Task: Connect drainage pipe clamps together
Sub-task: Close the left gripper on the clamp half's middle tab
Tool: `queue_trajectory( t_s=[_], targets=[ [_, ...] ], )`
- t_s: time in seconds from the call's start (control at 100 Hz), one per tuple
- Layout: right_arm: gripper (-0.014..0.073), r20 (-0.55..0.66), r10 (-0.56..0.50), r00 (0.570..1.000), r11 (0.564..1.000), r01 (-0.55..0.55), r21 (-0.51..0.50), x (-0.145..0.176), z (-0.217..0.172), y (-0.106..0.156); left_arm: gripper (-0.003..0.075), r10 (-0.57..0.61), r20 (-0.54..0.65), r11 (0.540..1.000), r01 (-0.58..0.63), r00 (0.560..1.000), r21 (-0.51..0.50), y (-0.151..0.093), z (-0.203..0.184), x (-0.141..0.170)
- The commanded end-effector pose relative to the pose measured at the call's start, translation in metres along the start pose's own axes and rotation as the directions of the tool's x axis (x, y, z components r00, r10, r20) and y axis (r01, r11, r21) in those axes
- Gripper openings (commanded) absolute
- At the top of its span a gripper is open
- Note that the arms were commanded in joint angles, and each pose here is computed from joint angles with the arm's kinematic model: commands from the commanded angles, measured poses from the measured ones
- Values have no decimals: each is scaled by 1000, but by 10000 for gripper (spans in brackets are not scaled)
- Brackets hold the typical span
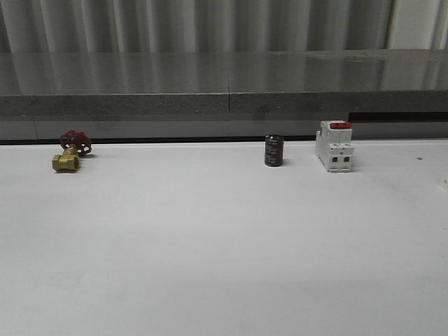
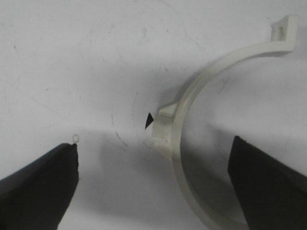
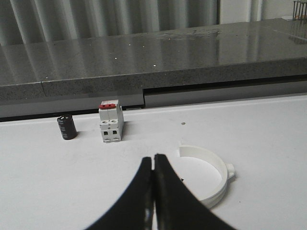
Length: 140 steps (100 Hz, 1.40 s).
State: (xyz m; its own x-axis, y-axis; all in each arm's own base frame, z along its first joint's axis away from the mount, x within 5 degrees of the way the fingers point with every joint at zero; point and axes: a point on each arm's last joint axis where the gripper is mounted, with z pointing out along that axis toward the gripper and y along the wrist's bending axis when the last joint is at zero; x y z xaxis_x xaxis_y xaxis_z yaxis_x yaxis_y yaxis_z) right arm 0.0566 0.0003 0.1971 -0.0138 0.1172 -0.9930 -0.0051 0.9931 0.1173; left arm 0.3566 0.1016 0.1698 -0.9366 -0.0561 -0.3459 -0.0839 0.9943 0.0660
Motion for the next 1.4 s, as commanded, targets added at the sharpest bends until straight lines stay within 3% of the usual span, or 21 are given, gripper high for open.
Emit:
queue_trajectory(
  t_s=[0.0, 0.55, 0.67, 0.91, 1.05, 1.39],
  targets=[
    [-67, 117, -9, 993, 1000, 10, -16, -14, -3, 2, 617, 0, 119, 1000, 2, 993, -24, 4, -16, -16],
    [-67, 117, -9, 993, 1000, 10, -16, -14, -3, 2, 610, 15, 101, 1000, -13, 995, -20, 5, -2, -22],
    [-67, 117, -9, 993, 1000, 10, -16, -14, -3, 2, 511, 15, 87, 1000, -14, 996, -17, 5, -1, -21],
    [-67, 117, -9, 993, 1000, 10, -16, -14, -3, 2, 154, 8, 73, 1000, -7, 997, -9, 4, -1, -20],
    [-67, 117, -9, 993, 1000, 10, -16, -14, -3, 2, -2, 8, 64, 1000, -8, 998, -7, 4, -1, -19],
    [-67, 117, -9, 993, 1000, 10, -16, -14, -3, 2, -21, -15, 75, 1000, 14, 997, 26, -4, -13, -20]
  ],
)
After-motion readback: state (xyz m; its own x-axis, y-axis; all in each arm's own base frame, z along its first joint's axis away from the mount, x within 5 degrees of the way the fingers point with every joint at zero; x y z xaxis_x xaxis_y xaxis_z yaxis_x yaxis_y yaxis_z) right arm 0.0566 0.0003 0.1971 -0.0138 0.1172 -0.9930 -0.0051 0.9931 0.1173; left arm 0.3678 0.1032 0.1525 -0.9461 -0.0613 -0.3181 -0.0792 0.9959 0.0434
